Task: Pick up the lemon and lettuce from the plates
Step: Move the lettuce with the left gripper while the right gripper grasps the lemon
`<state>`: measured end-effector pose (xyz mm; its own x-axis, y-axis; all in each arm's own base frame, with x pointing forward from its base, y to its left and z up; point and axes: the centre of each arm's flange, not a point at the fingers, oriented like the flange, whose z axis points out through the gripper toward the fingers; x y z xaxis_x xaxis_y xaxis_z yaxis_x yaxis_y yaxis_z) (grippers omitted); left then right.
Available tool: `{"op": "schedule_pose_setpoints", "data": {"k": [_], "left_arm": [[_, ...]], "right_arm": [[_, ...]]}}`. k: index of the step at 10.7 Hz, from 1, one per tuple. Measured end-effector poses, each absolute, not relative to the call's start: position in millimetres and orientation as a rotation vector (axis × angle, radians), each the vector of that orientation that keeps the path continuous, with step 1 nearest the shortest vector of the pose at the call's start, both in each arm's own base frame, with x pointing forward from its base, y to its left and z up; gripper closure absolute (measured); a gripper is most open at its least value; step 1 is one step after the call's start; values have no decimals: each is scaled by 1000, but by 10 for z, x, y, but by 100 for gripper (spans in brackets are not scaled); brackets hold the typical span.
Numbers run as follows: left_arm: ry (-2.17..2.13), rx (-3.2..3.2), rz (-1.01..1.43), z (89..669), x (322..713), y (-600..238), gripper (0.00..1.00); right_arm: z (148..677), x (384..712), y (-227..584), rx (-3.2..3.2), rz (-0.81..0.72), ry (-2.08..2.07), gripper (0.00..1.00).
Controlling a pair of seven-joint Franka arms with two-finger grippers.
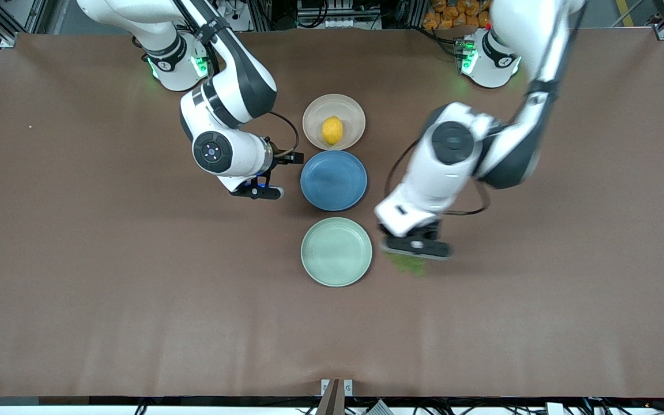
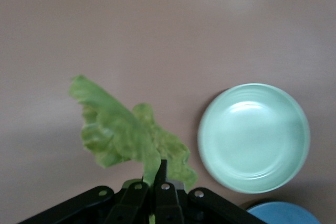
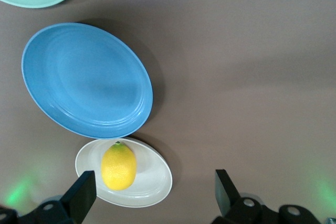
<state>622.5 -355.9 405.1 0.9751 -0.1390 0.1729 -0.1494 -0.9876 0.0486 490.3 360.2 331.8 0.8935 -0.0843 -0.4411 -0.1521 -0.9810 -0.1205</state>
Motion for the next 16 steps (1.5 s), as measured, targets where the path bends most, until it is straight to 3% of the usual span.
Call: {"op": "schedule_pose_setpoints", "data": {"k": [3,7,12,13,14,16], "left_arm": [[-131,3146,60,3863,6491,-2469,98],[7,3180,-186,2731,6711,-1421,98],[48,3109,-221,2122,6826,-828,98],[40,3107,-220,2065,6823,-871,95],[34,3106,-215,2044,6828,-899,85],[11,3104,-185,2120,6878,-908,57]], "right_arm": [[3083,4594,3869,-2903,700,143,0],[2671,3624,4706,-2939,585,67,0],[2201,2933,5145,-2994,506,101,0],[2071,2880,5157,-3006,503,106,0],[1996,2867,5147,-3014,509,111,0],[1942,2890,5111,-3022,513,122,0]]}}
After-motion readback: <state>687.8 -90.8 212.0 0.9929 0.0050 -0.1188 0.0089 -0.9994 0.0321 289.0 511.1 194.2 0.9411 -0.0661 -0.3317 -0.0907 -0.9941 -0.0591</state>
